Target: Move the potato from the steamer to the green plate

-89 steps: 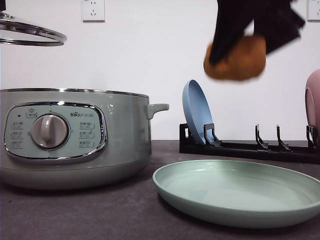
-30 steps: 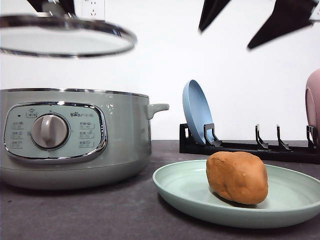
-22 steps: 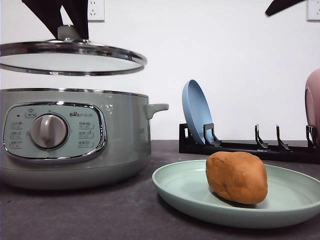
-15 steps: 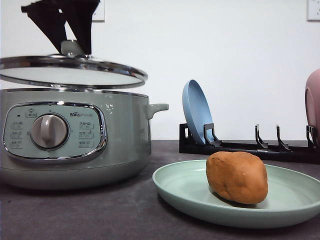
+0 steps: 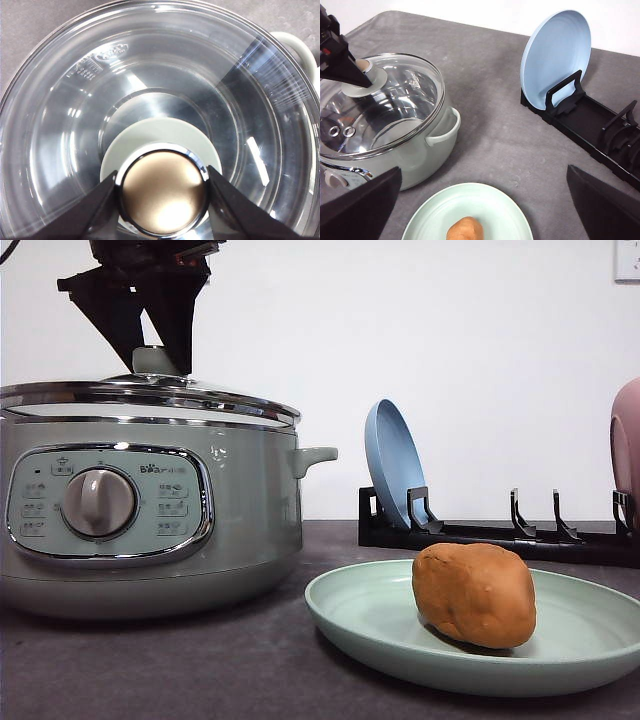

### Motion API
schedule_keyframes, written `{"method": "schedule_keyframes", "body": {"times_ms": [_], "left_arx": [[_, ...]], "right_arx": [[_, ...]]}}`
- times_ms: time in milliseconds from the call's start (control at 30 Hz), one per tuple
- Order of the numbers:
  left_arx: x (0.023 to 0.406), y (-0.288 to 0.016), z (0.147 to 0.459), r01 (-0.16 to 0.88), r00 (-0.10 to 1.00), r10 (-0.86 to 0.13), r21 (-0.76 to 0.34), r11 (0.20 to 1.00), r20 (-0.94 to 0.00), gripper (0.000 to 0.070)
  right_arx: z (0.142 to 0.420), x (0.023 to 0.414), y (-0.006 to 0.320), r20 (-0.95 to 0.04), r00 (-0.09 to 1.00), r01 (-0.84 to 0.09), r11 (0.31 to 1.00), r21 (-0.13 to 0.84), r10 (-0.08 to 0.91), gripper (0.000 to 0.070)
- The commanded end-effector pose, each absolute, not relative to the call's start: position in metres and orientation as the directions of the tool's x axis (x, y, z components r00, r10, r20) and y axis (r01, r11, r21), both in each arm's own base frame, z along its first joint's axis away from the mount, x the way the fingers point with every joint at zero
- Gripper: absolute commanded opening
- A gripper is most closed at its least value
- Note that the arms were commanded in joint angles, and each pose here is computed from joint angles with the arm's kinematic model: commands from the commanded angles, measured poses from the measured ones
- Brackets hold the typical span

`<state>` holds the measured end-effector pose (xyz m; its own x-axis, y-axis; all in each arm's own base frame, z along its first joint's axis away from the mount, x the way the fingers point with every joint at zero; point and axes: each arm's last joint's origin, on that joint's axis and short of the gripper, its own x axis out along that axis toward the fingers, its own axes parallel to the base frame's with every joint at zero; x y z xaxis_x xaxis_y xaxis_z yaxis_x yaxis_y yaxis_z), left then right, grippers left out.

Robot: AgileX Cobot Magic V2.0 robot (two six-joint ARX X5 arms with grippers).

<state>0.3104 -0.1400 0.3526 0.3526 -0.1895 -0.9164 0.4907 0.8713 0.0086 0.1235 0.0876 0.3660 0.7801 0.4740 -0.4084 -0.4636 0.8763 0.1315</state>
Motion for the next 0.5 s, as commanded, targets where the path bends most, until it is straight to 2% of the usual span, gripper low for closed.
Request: {"method": "schedule_keyframes", "body": {"times_ms": [0,467], "left_arx": [[0.3127,-0.1416,0.3643,0.496,0.402,-0.211,0.019,0.868,-0.891,0.0000],[0.3149,-0.1386,0.3632,0.487,0.403,-0.201,0.023,0.873,-0.893,0.0000]], "right_arx": [[0.3715,0.1225,0.0880,-0.390,0.784,-0.474,0.872,0.126,0.483,0.0667],[0.3714,0.1224,0.0879,-0.390,0.784,-0.473,0.872,0.126,0.482,0.0667]]}}
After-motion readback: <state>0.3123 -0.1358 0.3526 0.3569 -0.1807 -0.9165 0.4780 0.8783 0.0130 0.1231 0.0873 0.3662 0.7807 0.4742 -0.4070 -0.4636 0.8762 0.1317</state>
